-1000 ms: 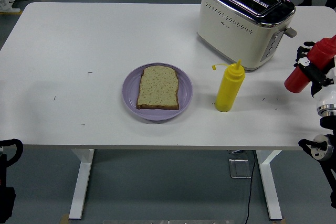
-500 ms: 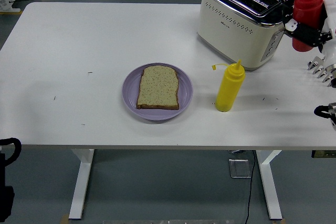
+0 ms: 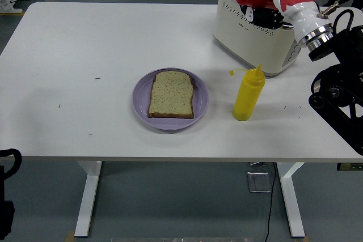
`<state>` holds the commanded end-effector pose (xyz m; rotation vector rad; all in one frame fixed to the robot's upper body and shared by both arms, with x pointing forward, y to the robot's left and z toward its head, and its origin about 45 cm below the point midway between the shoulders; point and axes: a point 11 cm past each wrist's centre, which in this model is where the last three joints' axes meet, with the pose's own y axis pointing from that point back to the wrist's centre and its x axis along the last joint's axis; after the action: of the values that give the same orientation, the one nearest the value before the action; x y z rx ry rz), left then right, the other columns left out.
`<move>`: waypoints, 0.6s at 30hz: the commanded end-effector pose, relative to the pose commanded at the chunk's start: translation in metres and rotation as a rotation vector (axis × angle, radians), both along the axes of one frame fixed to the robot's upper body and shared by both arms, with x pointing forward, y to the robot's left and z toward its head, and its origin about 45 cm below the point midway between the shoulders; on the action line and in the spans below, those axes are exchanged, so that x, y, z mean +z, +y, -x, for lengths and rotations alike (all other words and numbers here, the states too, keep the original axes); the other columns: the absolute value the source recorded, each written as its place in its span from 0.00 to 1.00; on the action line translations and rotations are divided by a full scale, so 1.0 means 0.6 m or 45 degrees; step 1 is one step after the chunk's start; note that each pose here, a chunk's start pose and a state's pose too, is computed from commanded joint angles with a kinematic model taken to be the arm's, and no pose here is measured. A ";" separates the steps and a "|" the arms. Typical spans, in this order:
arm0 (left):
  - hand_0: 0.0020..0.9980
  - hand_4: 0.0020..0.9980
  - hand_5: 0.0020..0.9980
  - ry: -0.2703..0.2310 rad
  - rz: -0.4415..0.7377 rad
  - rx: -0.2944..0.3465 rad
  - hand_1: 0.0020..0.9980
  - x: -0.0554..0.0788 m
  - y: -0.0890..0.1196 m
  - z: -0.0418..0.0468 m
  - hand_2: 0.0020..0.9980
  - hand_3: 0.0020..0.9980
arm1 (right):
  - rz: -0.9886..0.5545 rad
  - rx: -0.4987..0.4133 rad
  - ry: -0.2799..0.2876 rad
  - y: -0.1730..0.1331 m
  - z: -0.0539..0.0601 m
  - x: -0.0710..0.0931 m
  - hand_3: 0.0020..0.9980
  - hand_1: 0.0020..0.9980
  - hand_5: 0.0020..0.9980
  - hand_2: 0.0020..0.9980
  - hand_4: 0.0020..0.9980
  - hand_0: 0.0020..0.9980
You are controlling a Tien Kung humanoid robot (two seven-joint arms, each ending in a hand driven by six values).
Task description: Pick up the cup,pour liquid into bread,place the cup on the desk
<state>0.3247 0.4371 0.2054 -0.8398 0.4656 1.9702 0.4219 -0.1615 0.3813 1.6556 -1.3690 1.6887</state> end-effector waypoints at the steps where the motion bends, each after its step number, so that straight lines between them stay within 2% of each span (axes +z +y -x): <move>1: 0.79 0.57 1.00 0.000 0.000 0.001 0.74 0.000 0.000 0.000 0.74 0.69 | 0.065 -0.010 -0.017 0.011 -0.003 -0.002 0.41 0.14 0.12 0.31 0.56 0.07; 6: 0.79 0.57 1.00 0.000 0.000 0.004 0.74 -0.001 0.001 0.001 0.74 0.69 | 0.327 -0.053 -0.117 0.037 -0.017 -0.006 0.41 0.14 0.14 0.31 0.55 0.08; 11: 0.79 0.57 1.00 -0.001 0.000 0.003 0.74 0.000 0.001 0.000 0.74 0.69 | 0.499 -0.027 -0.086 0.062 -0.030 -0.024 0.41 0.13 0.15 0.31 0.54 0.08; 15: 0.79 0.57 1.00 -0.003 -0.001 0.002 0.74 0.001 0.001 0.000 0.74 0.69 | 0.583 0.002 -0.063 0.075 -0.030 -0.047 0.41 0.13 0.15 0.31 0.54 0.08; 16: 0.79 0.58 1.00 -0.003 -0.001 0.002 0.74 0.001 0.001 0.000 0.74 0.69 | 0.589 0.004 -0.060 0.076 -0.030 -0.049 0.40 0.12 0.20 0.30 0.55 0.08; 18: 0.79 0.58 1.00 -0.003 -0.001 0.007 0.74 0.001 0.003 0.001 0.74 0.69 | 0.564 -0.017 -0.065 0.069 -0.034 -0.042 0.40 0.12 0.20 0.30 0.55 0.08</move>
<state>0.3242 0.4387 0.2057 -0.8441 0.4618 1.9736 0.4420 -0.1202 0.3561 1.3543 -0.9318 1.8705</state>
